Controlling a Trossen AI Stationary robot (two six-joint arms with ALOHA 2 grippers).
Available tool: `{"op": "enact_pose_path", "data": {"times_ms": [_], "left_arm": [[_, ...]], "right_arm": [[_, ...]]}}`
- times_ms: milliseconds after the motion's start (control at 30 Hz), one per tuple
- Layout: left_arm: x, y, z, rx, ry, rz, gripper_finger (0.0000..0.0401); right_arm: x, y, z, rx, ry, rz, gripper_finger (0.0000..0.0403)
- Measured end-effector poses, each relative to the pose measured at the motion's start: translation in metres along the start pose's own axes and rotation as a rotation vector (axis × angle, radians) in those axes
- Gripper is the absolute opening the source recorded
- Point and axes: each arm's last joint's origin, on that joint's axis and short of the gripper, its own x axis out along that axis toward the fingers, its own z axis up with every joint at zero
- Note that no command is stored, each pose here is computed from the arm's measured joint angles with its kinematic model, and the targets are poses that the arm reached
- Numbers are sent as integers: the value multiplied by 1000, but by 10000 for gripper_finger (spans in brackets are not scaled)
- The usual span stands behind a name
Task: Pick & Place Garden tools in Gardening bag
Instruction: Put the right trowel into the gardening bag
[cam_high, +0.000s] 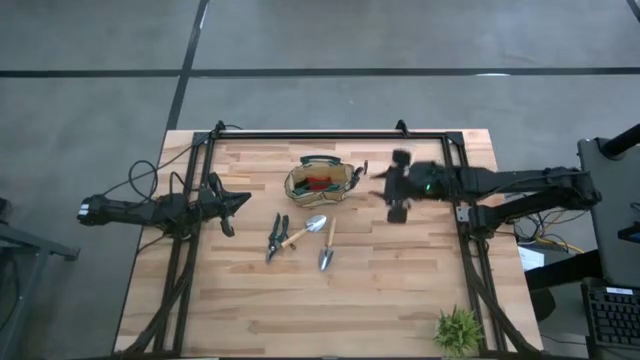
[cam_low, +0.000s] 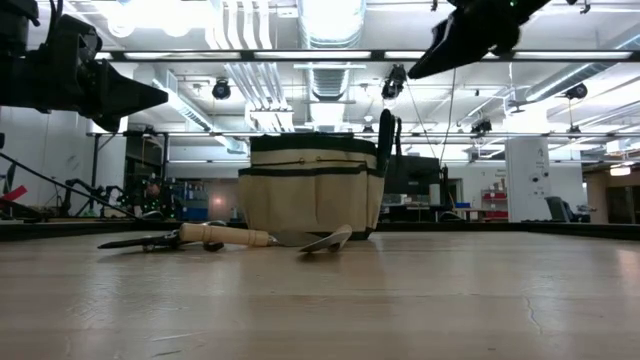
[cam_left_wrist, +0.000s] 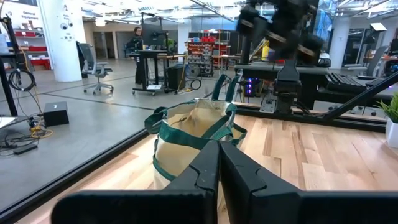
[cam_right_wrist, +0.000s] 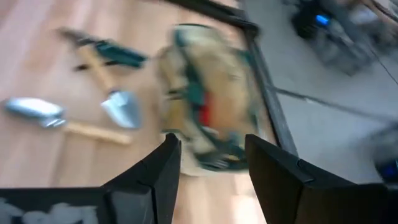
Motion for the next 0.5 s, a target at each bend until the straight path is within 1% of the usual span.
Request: {"op": "enact_pose_path", "data": {"times_ms": [67,133,300,367,433,500], "left_arm": [[0,0,0,0,0,0,18],[0,0,0,0,0,0,17],[0,0,0,0,0,0,18],[0,0,0,0,0,0,18],[0,0,0,0,0,0,18],[0,0,0,0,0,0,17]], "right_arm": [[6,18,3,-72,5,54,165],[13,36,5,-113,6,105,161],[33,82,10,-147,-16,204,154],[42,99,10,-180,-12,236,151],[50,115,10,-222,9,244,149],[58,126,9,-253,39,212,148]]}}
